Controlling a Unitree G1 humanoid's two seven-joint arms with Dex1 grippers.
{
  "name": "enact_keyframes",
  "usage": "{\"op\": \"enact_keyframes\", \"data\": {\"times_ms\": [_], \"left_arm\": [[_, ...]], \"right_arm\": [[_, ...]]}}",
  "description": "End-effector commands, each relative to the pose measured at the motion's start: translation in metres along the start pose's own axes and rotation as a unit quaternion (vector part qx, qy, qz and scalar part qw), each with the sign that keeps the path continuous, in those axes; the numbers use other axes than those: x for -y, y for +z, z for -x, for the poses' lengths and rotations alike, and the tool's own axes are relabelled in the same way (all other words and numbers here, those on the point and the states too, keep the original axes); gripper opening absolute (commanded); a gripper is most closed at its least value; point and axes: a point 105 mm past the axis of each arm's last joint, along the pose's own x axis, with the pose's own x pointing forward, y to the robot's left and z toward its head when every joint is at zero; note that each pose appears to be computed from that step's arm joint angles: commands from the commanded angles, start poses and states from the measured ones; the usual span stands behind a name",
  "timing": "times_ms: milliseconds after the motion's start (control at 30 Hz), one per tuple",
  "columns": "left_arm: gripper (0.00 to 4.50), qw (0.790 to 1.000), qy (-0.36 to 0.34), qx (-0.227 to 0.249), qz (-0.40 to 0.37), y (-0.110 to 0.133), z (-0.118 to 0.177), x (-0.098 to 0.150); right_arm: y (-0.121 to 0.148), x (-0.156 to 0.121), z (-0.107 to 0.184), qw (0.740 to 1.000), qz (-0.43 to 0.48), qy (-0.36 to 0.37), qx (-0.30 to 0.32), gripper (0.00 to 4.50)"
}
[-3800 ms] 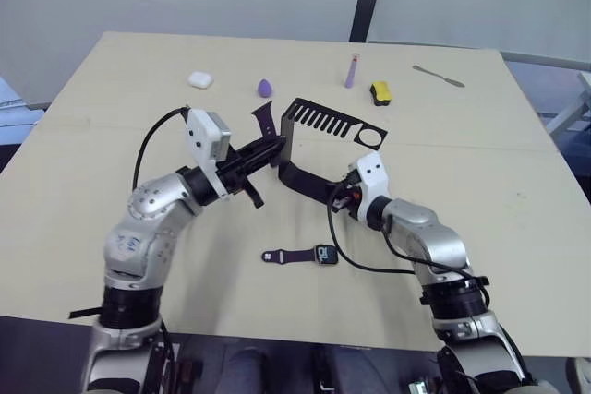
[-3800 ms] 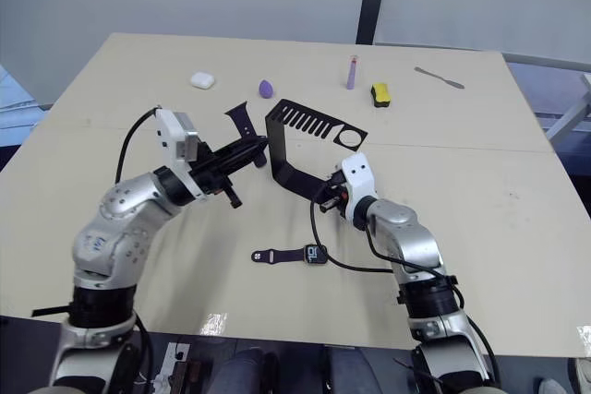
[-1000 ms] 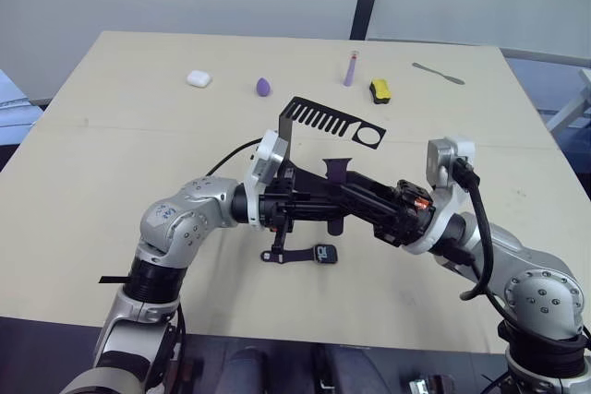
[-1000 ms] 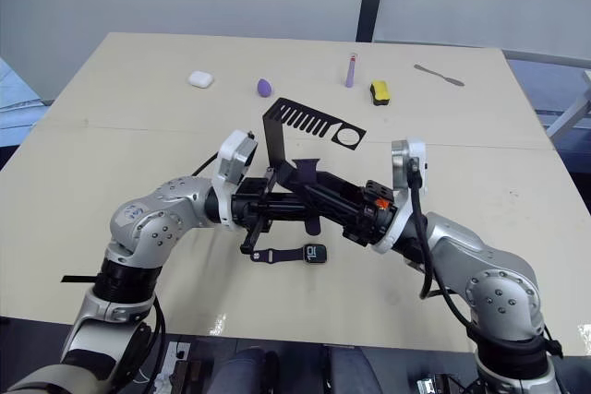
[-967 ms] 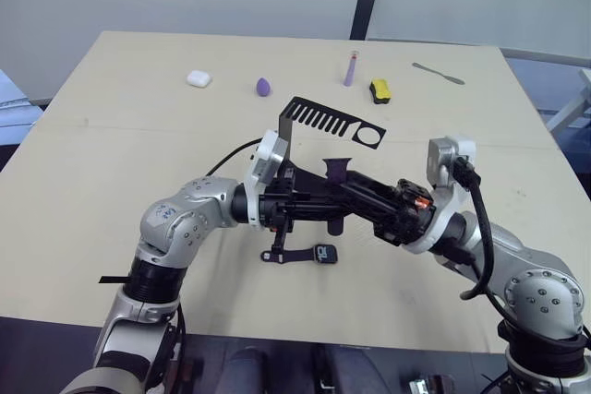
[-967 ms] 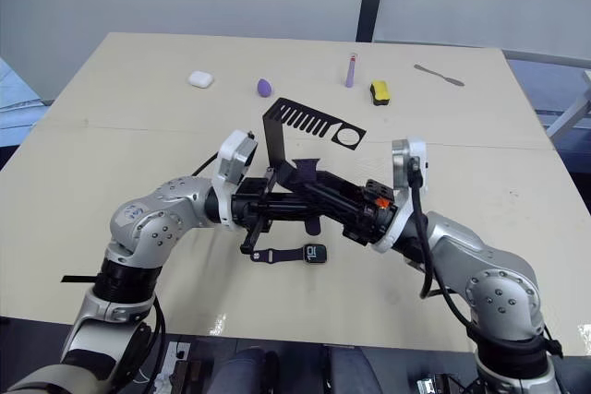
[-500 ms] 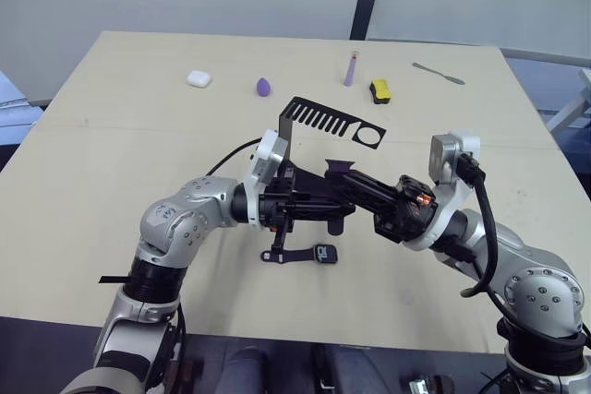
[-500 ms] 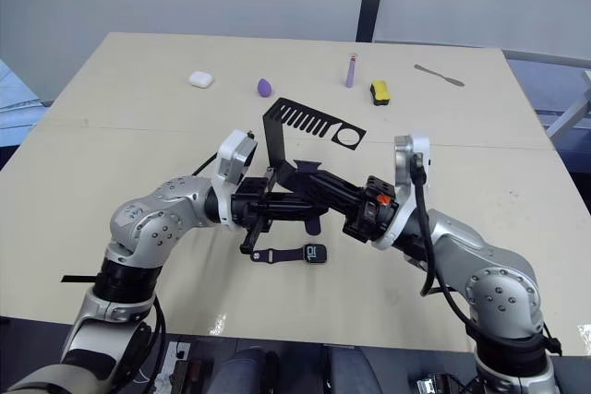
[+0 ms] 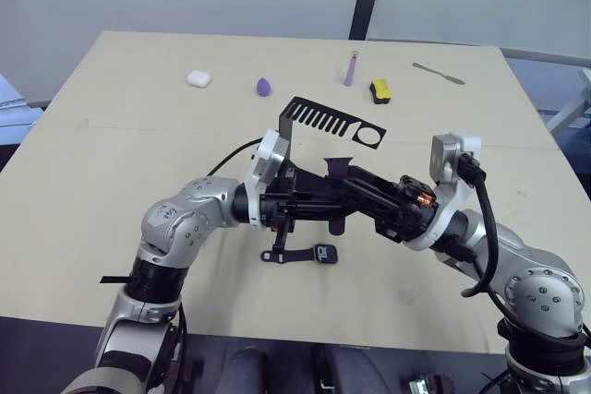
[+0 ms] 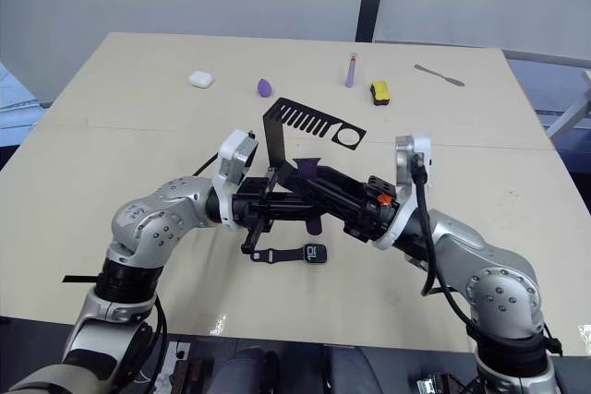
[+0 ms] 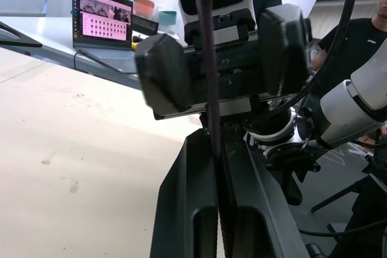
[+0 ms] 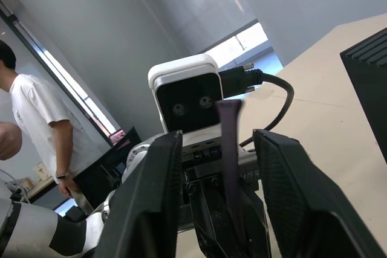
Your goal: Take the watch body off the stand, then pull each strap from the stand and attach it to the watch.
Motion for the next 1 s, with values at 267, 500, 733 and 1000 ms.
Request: {"op": "enact_keyframes", "data": {"times_ms": [267, 500, 733, 1000], "left_arm": [[0.0, 1.0, -0.008, 0.014, -0.02, 0.011, -0.0026, 0.0032], [0.0, 1.0, -0.005, 0.014, -0.02, 0.0113, -0.0026, 0.0024], [0.0, 1.0, -0.005, 0.014, -0.021, 0.0116, -0.0028, 0.0015], [0.0, 1.0, -0.006, 0.016, -0.021, 0.0122, -0.0036, 0.0014]], "right_arm": [[0.0129, -0.006, 0.0001, 0.999, 0.018, 0.007, 0.032, 1.73], [0.0133, -0.0054, -0.0005, 0.999, 0.018, 0.006, 0.034, 1.2], [0.0124, -0.0053, -0.0007, 0.999, 0.02, 0.006, 0.032, 1.2], [0.0129, -0.005, -0.0006, 0.999, 0.02, 0.003, 0.033, 1.2]]}}
